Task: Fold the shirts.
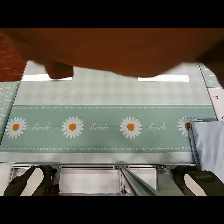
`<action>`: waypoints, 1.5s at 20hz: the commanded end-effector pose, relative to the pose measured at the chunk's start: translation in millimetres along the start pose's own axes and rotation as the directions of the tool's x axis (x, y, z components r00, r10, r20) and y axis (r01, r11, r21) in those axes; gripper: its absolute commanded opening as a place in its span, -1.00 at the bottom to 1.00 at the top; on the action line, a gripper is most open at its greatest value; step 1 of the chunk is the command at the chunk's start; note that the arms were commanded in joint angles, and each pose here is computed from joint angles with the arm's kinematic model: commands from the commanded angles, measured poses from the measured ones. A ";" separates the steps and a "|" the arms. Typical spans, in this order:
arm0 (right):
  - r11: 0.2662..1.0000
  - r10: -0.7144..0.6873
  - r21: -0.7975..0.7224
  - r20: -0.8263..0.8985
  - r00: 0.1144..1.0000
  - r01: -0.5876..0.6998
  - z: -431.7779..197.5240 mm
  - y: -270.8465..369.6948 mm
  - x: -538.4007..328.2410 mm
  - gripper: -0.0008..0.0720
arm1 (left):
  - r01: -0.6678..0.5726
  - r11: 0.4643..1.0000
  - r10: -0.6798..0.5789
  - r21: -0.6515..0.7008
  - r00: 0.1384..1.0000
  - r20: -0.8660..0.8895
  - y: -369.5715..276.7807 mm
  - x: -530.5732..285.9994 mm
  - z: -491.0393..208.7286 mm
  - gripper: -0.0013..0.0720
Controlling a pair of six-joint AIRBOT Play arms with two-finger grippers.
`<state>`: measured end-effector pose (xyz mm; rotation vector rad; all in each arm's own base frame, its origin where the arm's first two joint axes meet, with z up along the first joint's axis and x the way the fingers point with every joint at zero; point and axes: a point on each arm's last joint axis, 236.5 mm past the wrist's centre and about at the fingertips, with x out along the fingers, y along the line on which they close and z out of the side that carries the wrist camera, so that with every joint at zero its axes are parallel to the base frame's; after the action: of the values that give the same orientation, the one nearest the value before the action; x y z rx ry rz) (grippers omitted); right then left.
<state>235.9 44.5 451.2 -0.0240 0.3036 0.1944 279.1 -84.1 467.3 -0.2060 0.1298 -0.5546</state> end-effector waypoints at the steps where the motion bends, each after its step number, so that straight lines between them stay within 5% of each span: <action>1: 0.993 -0.116 0.012 -0.099 0.988 0.118 -37.6 -19.0 -50.3 -0.92 | -0.177 0.978 0.181 0.108 0.983 -0.031 -6.7 -30.9 -10.7 -0.91; 5: 0.994 -0.092 0.028 -0.284 0.954 0.105 -92.7 -13.4 -54.6 -0.92 | -0.236 0.961 0.260 0.146 0.949 -0.178 -4.3 -49.1 -70.8 -0.91; 13: 0.983 0.094 0.180 -0.624 0.776 0.025 -251.6 12.2 36.9 -0.92 | -0.328 0.931 0.140 -0.162 0.729 -0.671 49.7 -35.8 -315.9 -0.91; 21: 0.956 0.202 0.292 -0.708 0.677 0.019 -336.4 9.3 204.2 -0.92 | -0.449 0.815 -0.010 -0.365 0.619 -0.785 110.2 30.7 -436.2 -0.91; 25: 0.914 0.292 0.405 -0.708 0.643 0.031 -357.2 16.1 288.4 -0.92 | -0.460 0.731 -0.079 -0.504 0.677 -0.732 141.0 89.6 -462.6 -0.91; 26: 0.905 0.304 0.423 -0.703 0.643 0.034 -356.9 16.2 306.3 -0.92 | -0.470 0.706 -0.084 -0.530 0.688 -0.721 150.1 102.6 -465.4 -0.85; 27: 0.893 0.317 0.448 -0.692 0.649 0.041 -352.8 16.7 323.7 -0.62 | -0.476 0.694 -0.090 -0.540 0.687 -0.721 157.2 111.6 -467.3 -0.38; 28: 0.875 0.331 0.480 -0.680 0.654 0.056 -345.8 15.5 336.2 0.07 | -0.470 0.696 -0.108 -0.542 0.678 -0.727 161.3 118.4 -466.4 0.32; 30: 0.862 0.349 0.505 -0.658 0.668 0.048 -319.2 3.6 343.4 0.17 | -0.445 0.725 -0.142 -0.526 0.651 -0.746 174.5 116.8 -446.1 0.42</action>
<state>428.3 94.8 36.6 0.3674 1.1946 0.2597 366.6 -81.7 -14.9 -0.6683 1.1659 -0.3131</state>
